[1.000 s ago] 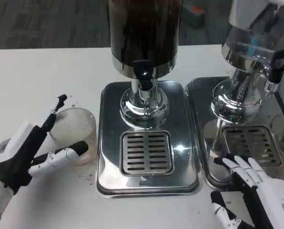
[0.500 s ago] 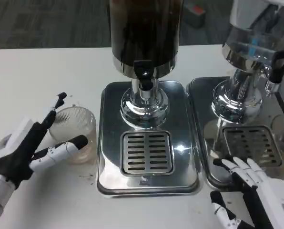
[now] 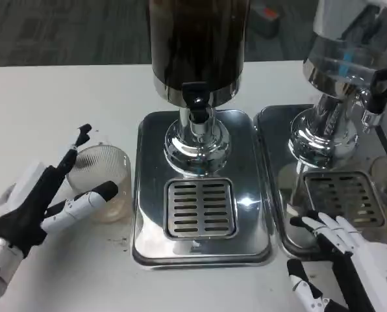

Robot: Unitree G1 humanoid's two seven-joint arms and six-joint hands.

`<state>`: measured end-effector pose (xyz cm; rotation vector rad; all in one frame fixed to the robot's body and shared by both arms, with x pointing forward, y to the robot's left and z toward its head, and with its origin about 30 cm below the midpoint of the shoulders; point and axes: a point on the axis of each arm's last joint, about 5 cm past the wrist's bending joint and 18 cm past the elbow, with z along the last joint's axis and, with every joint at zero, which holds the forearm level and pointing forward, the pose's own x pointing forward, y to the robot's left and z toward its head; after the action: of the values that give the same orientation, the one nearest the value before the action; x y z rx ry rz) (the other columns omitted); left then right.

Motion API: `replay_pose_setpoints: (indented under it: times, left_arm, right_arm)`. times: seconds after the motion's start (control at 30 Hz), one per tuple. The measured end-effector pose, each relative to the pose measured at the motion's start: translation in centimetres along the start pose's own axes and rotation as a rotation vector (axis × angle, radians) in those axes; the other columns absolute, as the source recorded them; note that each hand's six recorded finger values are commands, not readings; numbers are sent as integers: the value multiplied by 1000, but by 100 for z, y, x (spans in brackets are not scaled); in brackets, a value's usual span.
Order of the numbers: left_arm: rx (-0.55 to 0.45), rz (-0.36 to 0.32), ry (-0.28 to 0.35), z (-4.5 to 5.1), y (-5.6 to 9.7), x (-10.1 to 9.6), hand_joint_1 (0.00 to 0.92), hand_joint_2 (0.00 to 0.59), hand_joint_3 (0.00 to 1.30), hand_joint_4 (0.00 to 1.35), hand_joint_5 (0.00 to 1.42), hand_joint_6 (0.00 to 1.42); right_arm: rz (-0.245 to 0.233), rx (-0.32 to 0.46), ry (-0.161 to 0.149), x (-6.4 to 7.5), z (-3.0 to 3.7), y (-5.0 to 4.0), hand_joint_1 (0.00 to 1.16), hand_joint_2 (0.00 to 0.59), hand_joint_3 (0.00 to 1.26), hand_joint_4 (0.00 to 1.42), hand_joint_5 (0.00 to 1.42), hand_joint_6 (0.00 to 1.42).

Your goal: Grasp the cup under the faucet to collect the drink, then remove the cup.

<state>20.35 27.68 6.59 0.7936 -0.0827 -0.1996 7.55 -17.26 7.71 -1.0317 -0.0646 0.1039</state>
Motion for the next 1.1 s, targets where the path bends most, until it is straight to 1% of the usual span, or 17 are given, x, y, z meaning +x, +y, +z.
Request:
replay_pose_setpoints:
  times: [0.1,0.27,0.53,0.83,1.1]
  left_arm:
    - [-6,-3,-1,-2,2,-3,0,0,0,1,201,210]
    - [-3,-14,-9,-4,10,-9,0,0,0,0,196,208]
    - [8,-13,-9,-12,41,-17,0,0,0,0,193,207]
    - [-9,7,-1,-32,62,-36,0,0,0,0,197,207]
    - [-13,16,25,-70,84,-67,0,0,0,0,202,207]
  right_arm:
    - [0,2,1,0,0,0,289,465,247,129,97,247]
    - [-1,5,1,5,0,-2,289,465,249,134,97,249]
    - [-2,8,2,10,-1,-2,284,456,259,141,99,251]
    - [3,17,4,22,-7,1,281,455,266,142,107,258]
    - [9,20,6,40,-20,11,279,455,270,150,112,279]
